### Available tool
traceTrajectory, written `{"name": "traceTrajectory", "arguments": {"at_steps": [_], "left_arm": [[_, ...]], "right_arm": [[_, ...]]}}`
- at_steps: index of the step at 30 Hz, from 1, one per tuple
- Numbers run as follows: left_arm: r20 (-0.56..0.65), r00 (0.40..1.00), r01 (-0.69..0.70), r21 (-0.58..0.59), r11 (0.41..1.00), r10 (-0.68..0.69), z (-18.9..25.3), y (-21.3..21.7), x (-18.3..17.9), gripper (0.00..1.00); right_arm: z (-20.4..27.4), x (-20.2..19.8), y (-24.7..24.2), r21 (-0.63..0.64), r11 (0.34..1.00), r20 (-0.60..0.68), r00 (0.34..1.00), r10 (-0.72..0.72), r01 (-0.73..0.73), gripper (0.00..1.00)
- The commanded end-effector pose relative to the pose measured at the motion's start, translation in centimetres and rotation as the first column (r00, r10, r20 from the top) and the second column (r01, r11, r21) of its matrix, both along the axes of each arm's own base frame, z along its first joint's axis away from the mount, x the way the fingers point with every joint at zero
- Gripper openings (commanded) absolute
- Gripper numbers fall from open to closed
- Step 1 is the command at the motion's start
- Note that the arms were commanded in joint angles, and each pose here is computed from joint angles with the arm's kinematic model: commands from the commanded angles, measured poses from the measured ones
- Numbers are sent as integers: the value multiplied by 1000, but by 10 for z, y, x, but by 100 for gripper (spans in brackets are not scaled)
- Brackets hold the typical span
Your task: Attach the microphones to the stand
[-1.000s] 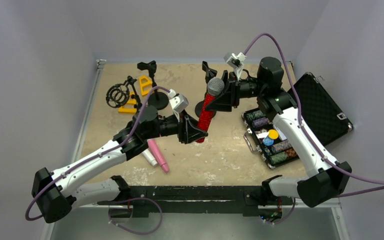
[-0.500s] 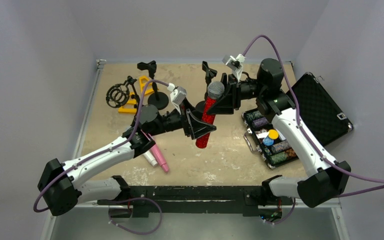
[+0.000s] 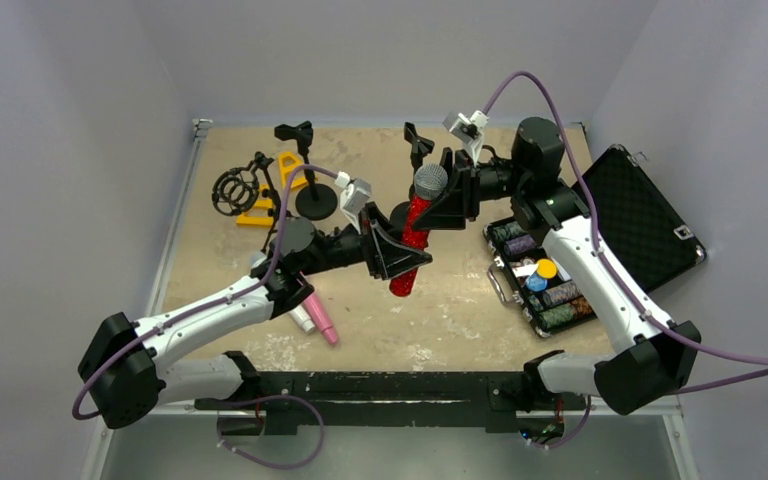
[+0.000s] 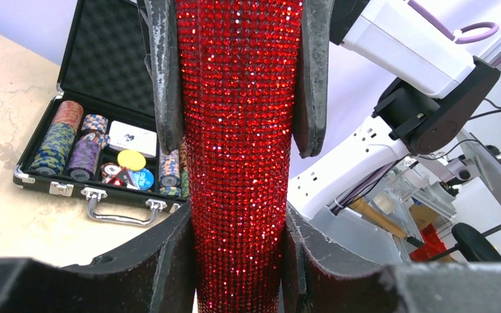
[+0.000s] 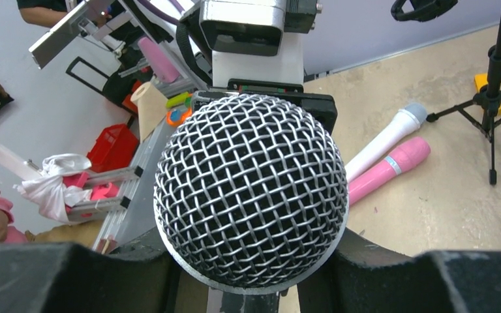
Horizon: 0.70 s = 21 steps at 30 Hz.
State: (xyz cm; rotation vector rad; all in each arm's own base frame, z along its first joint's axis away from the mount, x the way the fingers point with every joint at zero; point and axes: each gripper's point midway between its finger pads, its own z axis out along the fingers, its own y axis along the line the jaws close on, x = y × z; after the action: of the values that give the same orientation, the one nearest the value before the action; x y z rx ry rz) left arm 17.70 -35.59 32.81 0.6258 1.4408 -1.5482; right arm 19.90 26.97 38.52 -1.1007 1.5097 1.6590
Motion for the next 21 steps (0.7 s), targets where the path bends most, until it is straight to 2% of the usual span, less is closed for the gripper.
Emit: {"name": "traceTrajectory", "arguments": {"at_steps": [1, 3, 6, 8, 11, 16, 19, 21], "left_arm": [[-22, 999, -28, 64, 998, 29, -22, 3, 5, 0], [-6, 999, -45, 78, 996, 46, -24, 6, 5, 0], [45, 996, -82, 113, 990, 78, -25, 16, 6, 0], [86, 991, -114, 153, 982, 102, -27, 28, 4, 0], [140, 979, -179, 212, 961, 151, -31, 47, 5, 0], [244, 950, -266, 294, 918, 197, -33, 83, 6, 0], [299, 935, -297, 370, 880, 190, -40, 102, 1, 0], [339, 922, -325, 413, 851, 188, -44, 113, 0, 0]], "right_arm": [[14, -7, -3, 13, 1000, 70, 997, 18, -19, 8], [13, -7, -4, 10, 1000, 87, 996, 16, -17, 23], [10, -9, -6, -6, 1000, 130, 991, 2, -2, 66], [9, -5, -9, -25, 999, 187, 981, -41, 46, 82], [4, 5, -17, -51, 991, 276, 955, -106, 124, 90], [-1, 26, -33, -75, 968, 340, 918, -202, 241, 92], [-3, 55, -44, -112, 916, 404, 860, -311, 384, 92], [-3, 81, -53, -145, 856, 443, 806, -392, 496, 91]]}}
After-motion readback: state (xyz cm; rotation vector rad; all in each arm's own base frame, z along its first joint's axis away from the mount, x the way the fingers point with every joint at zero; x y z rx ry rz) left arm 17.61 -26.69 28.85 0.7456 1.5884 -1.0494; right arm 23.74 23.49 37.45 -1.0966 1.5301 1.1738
